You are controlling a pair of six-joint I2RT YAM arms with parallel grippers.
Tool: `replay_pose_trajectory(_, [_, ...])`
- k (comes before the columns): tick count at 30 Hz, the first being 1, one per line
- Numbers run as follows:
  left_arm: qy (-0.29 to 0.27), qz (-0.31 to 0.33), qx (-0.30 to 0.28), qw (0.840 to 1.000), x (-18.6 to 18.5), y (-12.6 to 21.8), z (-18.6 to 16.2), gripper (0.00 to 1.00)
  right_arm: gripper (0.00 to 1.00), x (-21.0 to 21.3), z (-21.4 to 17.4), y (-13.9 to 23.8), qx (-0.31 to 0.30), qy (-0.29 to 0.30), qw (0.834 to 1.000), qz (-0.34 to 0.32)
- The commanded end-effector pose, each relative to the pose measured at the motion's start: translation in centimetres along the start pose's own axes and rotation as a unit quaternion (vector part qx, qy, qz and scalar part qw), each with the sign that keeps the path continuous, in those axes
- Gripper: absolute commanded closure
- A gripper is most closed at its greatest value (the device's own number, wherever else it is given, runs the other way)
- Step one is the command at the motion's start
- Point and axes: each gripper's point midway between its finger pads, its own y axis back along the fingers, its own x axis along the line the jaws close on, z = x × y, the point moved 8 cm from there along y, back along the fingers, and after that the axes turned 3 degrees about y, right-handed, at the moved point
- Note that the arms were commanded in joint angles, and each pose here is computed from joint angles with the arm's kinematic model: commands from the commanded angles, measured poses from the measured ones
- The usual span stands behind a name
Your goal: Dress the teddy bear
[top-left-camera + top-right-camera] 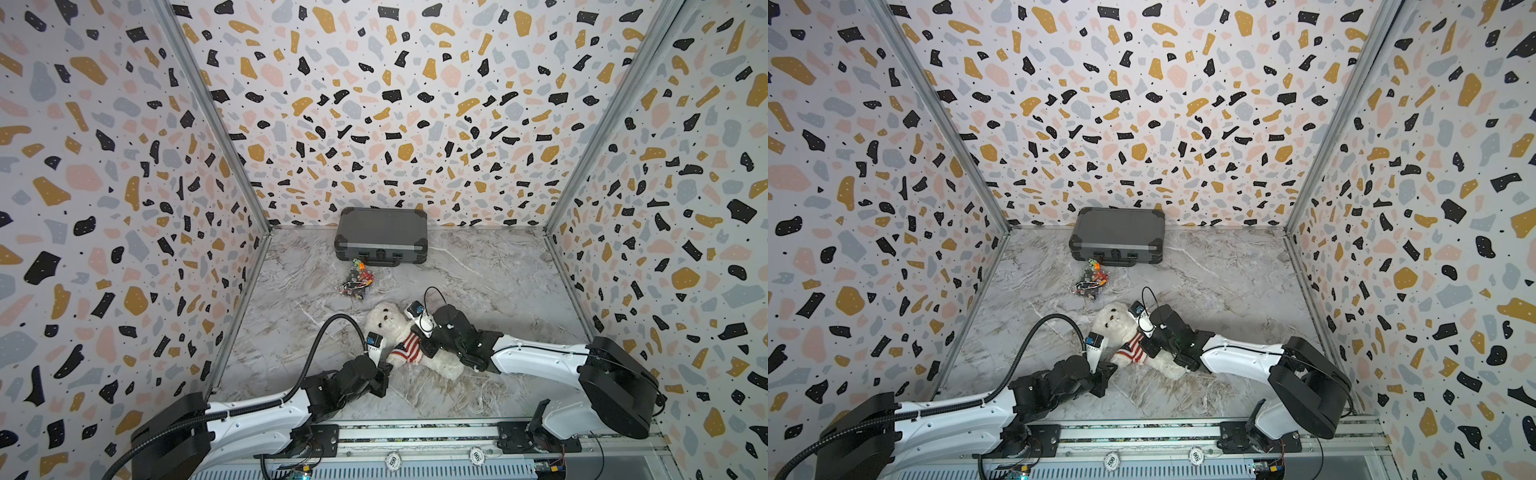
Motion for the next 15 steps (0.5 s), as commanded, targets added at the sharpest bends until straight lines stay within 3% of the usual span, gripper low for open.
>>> replay_pose_trajectory(1, [-0.003,0.027,0.005,1.000,1.1,0.1,-0.7,1.00,1.00,-2.6,0.1,1.5,-0.008,-0.016,0.998,-0.061])
replay_pose_trajectory(15, [-0.024,0.054,0.018,0.998,1.5,-0.5,-0.9,1.00,1.00,-5.0,-2.1,2.5,-0.006,-0.060,0.993,-0.098])
